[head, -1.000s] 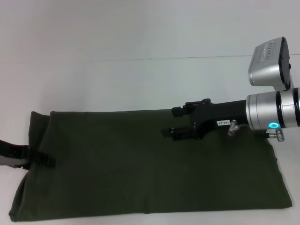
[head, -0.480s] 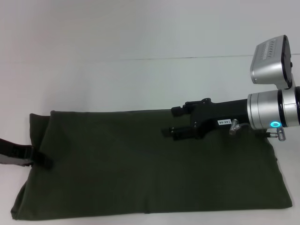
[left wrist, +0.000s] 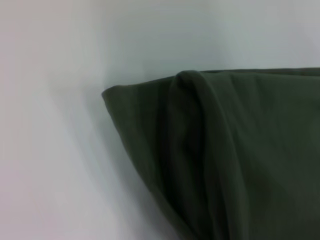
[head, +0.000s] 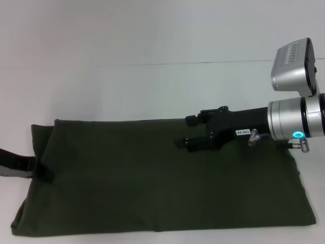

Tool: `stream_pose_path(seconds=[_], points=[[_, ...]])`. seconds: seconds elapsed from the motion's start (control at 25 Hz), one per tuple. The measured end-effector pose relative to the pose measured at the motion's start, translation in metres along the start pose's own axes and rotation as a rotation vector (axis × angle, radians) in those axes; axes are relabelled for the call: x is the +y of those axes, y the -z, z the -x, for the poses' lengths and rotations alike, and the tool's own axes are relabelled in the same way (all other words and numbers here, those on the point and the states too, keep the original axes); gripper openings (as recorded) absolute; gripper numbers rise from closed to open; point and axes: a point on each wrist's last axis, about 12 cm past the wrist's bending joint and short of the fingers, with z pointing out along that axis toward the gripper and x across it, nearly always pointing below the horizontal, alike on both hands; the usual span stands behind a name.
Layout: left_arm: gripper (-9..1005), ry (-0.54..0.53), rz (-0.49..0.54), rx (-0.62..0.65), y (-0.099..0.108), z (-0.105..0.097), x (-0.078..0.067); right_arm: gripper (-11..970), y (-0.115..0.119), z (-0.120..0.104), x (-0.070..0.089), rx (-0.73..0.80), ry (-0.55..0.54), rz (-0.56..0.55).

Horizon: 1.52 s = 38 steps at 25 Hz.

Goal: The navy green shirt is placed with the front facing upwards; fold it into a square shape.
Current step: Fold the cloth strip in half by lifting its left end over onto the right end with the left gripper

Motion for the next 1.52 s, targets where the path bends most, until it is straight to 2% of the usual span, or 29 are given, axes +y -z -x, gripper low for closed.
stream_pose_path(seconds=[0.48,0.72,1.2,1.32,1.52], points=[[105,-0.008,0.003,-0.029,0.008,0.004,0.0,796,-0.003,0.001,0.002,-0.008,0.031,0.009],[104,-0.01,0.046,-0.025,0.013,0.005,0.006,796,-0.007,0.0,0.005,-0.026,0.05,0.018],[103,0.053,0.157,-0.125,0.06,0.004,0.038,796,-0.01,-0.006,0.007,-0.055,0.071,0.028],[104,0.064,0.167,-0.148,0.069,0.004,0.042,796,-0.012,-0.008,0.008,-0.052,0.08,0.034],[103,0.062,0.137,-0.146,0.071,0.005,0.039,796,-0.016,-0.013,0.01,-0.036,0.096,0.037]])
